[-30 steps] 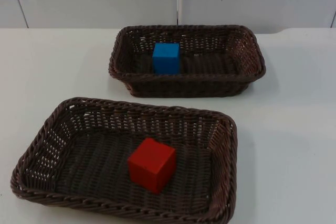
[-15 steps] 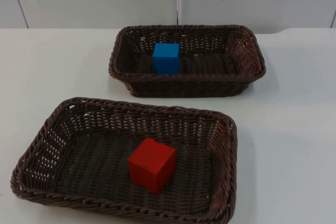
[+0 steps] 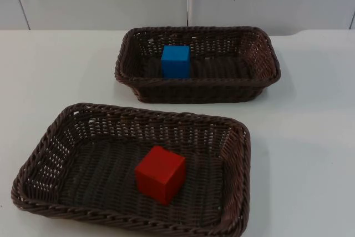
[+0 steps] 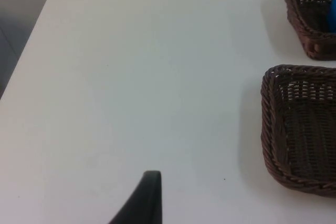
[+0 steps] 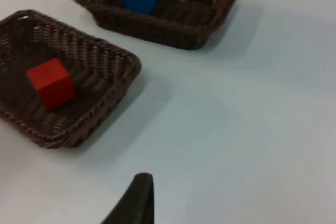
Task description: Pick up one cube with the left hand and place it into the upper basket. Pick up one cube with the right hand and place it into the lower basket.
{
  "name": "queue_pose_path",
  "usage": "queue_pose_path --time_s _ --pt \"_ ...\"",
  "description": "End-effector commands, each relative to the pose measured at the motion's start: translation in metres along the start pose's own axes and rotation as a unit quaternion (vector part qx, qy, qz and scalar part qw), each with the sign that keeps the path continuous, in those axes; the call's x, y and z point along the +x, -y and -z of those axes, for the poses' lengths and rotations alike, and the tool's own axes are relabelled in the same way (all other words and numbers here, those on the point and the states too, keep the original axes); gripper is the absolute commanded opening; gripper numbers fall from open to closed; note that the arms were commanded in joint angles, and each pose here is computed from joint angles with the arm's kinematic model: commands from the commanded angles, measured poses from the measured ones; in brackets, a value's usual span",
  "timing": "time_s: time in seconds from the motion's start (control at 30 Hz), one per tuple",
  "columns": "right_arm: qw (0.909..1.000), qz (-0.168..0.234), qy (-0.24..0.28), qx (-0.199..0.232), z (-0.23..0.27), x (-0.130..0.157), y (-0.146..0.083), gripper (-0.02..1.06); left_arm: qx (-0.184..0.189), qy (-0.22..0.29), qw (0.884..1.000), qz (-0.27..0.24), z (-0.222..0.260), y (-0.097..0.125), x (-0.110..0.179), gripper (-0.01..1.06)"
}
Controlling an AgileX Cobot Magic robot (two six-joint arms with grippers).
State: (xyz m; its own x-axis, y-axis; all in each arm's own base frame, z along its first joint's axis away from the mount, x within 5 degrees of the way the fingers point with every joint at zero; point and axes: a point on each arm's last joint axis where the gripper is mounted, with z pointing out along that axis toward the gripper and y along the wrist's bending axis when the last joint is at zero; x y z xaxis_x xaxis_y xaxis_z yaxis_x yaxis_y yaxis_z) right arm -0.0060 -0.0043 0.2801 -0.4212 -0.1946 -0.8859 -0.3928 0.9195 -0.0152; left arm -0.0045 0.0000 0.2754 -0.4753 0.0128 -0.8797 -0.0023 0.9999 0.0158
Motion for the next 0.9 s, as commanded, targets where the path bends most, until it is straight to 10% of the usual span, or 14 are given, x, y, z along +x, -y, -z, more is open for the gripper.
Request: queue_pose_path --time_s 0.0,0.87 --pt "0.9999 -0.005 0.003 0.011 0.0 0.0002 -0.0006 1.05 0.002 0.0 1.0 0.003 -0.0005 0.0007 0.0012 1.05" --pt "0.9827 -0.087 0.0 0.163 0.0 0.0002 -0.0031 1.05 0.002 0.0 1.0 0.003 -0.0005 0.0007 0.0012 1.05"
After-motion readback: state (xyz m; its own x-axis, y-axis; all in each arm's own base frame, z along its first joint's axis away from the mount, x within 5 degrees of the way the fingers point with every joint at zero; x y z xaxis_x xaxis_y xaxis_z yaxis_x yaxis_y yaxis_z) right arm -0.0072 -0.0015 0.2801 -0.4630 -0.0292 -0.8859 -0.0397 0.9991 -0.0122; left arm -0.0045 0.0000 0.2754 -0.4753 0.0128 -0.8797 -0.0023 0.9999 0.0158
